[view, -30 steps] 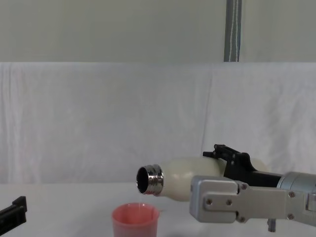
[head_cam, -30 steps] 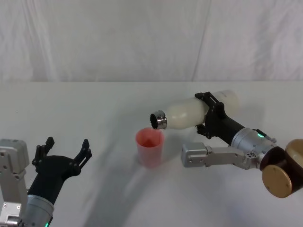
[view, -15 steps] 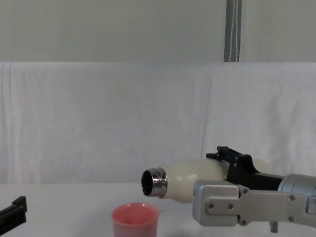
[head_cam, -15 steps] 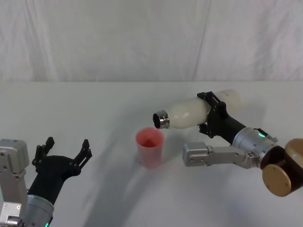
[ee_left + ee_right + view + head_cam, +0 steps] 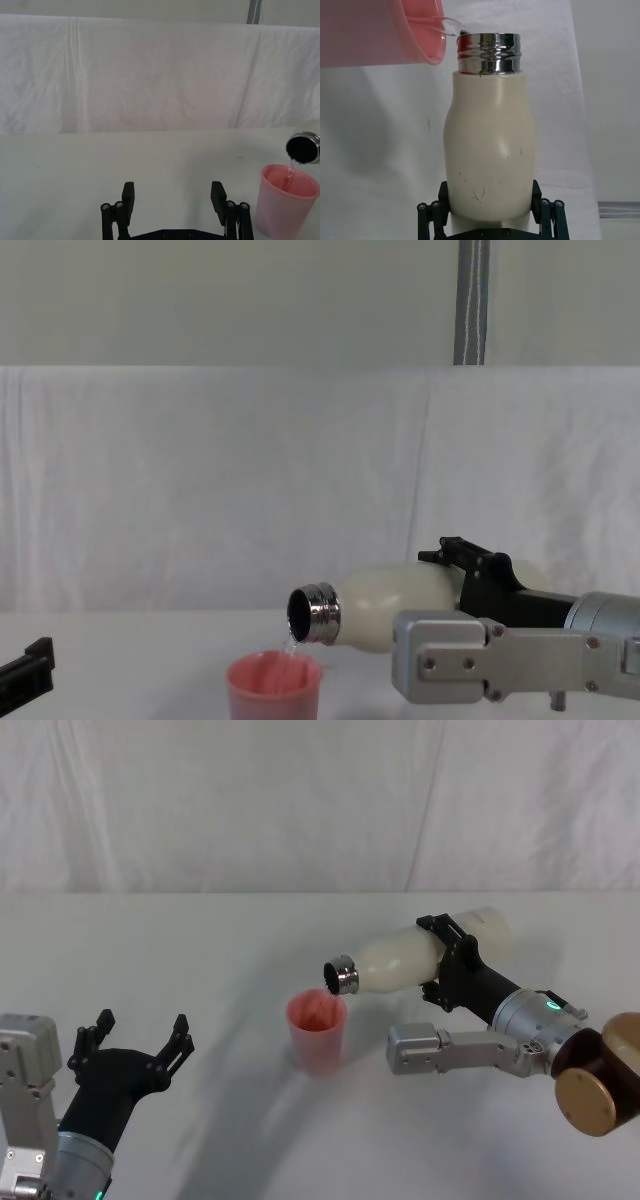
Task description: Grasp the thermos with one hand and pour water into the cup lid.
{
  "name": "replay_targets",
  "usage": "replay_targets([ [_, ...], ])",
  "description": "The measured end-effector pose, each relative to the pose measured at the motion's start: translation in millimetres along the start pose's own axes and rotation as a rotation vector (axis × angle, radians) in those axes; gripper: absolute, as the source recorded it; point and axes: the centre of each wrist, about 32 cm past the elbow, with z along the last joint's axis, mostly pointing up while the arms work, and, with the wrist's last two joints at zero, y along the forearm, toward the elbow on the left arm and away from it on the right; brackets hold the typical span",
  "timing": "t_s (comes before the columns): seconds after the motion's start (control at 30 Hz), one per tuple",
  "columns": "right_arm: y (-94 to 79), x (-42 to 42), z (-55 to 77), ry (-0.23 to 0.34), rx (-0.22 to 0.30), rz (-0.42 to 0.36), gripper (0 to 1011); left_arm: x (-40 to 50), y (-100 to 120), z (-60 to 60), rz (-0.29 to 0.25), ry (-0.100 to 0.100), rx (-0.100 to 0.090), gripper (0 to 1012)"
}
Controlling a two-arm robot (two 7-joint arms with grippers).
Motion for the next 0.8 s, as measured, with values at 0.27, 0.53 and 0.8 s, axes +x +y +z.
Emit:
replay_targets([
  [0.27, -1.2, 1.2, 0.7, -0.011, 0.005, -0.002, 950, 0.0, 0.0, 0.0, 0.000, 0.000, 0.000, 1001],
  [0.53, -1.6, 3.3, 1.5, -0.013, 0.008, -0.007, 950, 0.0, 0.0, 0.0, 0.000, 0.000, 0.000, 1001],
  [0.8, -2.1, 5.4, 4.1, -0.011, 0.013, -0.011, 950, 0.0, 0.0, 0.0, 0.000, 0.000, 0.000, 1001],
])
